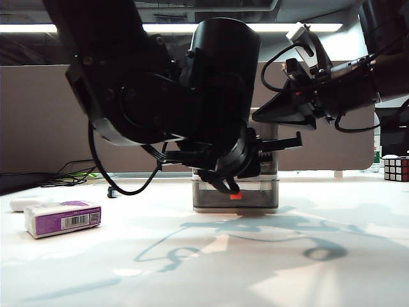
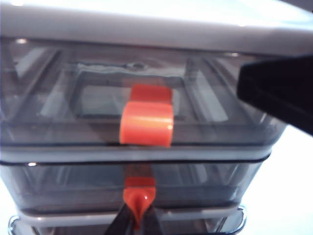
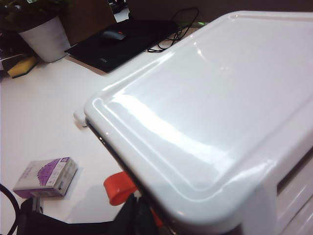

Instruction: Open the second layer of the drawer on the table, pick up a pack of napkins on the table and put it in, and finally close the drawer.

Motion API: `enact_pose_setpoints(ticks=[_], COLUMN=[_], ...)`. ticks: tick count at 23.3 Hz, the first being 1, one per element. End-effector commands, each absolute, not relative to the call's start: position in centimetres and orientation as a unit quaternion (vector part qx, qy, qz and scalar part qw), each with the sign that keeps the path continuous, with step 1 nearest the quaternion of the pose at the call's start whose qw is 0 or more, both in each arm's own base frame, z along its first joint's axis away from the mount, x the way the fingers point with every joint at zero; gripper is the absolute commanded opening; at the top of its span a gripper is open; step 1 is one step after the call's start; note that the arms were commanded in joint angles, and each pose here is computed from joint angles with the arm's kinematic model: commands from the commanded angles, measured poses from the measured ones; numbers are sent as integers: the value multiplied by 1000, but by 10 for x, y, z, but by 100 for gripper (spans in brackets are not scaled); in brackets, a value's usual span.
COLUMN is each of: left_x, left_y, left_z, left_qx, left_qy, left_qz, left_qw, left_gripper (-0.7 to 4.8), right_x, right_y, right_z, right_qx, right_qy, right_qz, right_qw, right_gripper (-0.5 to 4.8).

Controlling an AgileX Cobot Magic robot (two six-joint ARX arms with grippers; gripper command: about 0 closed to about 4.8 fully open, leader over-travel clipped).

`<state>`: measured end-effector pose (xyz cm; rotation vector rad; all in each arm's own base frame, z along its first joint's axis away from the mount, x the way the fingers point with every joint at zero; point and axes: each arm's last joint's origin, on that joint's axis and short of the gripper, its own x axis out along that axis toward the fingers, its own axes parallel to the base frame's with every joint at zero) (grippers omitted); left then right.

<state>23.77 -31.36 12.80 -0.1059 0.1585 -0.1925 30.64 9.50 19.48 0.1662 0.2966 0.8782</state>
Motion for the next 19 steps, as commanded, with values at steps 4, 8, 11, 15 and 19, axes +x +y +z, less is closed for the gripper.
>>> enact_pose_setpoints(ticks=[4, 8, 11, 15, 19], left_x=[228, 215, 204, 181, 166], left_y=[-308, -312, -314, -306, -296], left_z=[127, 124, 122, 115, 118], left_qx=[-46, -40, -33, -41, -49], left_qy=[87, 92, 96, 108, 105], left_qz=[-99, -114, -125, -126, -124], left_qw=[990, 988, 987, 985, 985], left_gripper=[-6, -6, -6, -6, -6], right_x=[310, 310, 310, 310, 310], right_y=[96, 96, 96, 96, 96], right_z=[198, 198, 198, 198, 198], right_qx=[76, 75, 75, 75, 76], right_qy=[131, 129, 129, 129, 130], right_qz=[419, 413, 412, 412, 414], right_qw=[895, 898, 899, 899, 898], right_gripper=[-5, -5, -5, -5, -5])
